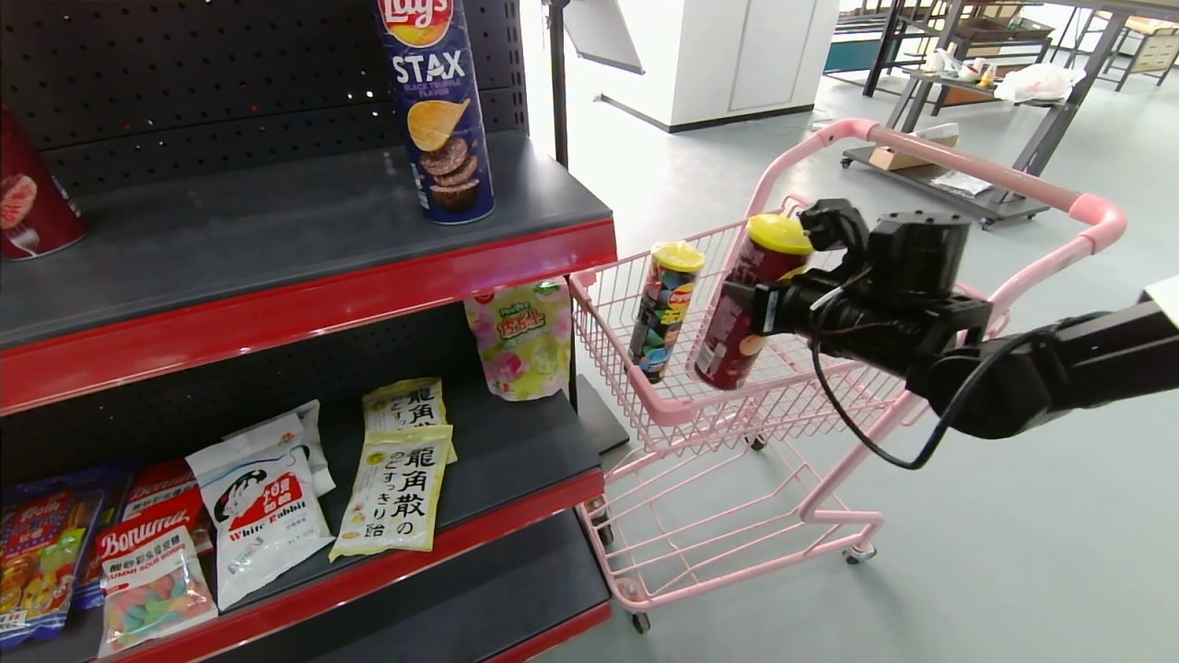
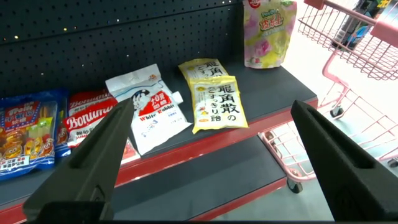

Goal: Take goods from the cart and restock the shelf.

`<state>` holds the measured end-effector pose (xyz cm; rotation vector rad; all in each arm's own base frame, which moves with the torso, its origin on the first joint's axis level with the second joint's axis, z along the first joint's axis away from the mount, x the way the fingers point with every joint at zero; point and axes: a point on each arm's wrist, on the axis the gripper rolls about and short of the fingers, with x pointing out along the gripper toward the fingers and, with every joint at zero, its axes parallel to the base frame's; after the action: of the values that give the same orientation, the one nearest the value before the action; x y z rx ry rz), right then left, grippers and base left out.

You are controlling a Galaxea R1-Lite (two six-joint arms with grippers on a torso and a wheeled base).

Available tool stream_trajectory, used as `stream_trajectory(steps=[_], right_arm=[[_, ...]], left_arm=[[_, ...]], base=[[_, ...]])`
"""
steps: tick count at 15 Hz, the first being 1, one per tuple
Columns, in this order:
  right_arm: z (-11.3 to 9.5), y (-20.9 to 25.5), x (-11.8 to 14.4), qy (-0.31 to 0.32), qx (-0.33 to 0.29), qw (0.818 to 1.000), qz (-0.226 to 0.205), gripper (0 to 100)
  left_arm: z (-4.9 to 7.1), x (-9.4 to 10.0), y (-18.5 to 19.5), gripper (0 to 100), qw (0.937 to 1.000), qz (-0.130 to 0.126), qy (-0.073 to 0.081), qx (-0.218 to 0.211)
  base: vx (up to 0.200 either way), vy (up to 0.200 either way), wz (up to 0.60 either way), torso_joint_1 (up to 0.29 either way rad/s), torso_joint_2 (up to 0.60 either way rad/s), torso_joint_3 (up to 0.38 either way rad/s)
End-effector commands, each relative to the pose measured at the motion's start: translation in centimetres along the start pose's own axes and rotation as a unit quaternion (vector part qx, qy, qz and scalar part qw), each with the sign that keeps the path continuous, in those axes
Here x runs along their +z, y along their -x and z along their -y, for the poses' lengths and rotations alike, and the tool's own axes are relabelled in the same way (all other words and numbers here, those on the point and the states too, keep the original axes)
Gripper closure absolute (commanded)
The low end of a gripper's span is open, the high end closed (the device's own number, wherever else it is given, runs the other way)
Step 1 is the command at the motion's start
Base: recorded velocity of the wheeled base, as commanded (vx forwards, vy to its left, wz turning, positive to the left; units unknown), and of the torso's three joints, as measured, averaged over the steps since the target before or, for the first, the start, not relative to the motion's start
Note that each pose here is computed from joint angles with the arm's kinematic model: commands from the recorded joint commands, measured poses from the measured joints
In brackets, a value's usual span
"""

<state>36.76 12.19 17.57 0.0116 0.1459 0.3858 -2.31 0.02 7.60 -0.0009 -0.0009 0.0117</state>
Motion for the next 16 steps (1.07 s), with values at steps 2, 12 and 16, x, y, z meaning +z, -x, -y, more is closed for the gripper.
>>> stream_trajectory(steps=[2, 12, 16], right_arm=[[-0.1, 6.8, 8.4, 0.01, -0.006, 0.997, 0.076, 100], [-2.3, 27.6, 2.6, 0.015, -0.046, 0.996, -0.074, 100], [-1.7, 28.7, 1.6, 0.041, -0.077, 0.993, -0.077, 100]], left_arm=[[0.0, 0.0, 0.0, 0, 1.0, 0.0, 0.0, 0.0], [0.0, 0.0, 0.0, 0, 1.0, 0.0, 0.0, 0.0], [0.0, 0.0, 0.0, 0, 1.0, 0.0, 0.0, 0.0]], base=[[0.0, 0.0, 0.0, 0.0, 0.0, 0.0], [0.0, 0.0, 0.0, 0.0, 0.0, 0.0], [0.0, 0.0, 0.0, 0.0, 0.0, 0.0]])
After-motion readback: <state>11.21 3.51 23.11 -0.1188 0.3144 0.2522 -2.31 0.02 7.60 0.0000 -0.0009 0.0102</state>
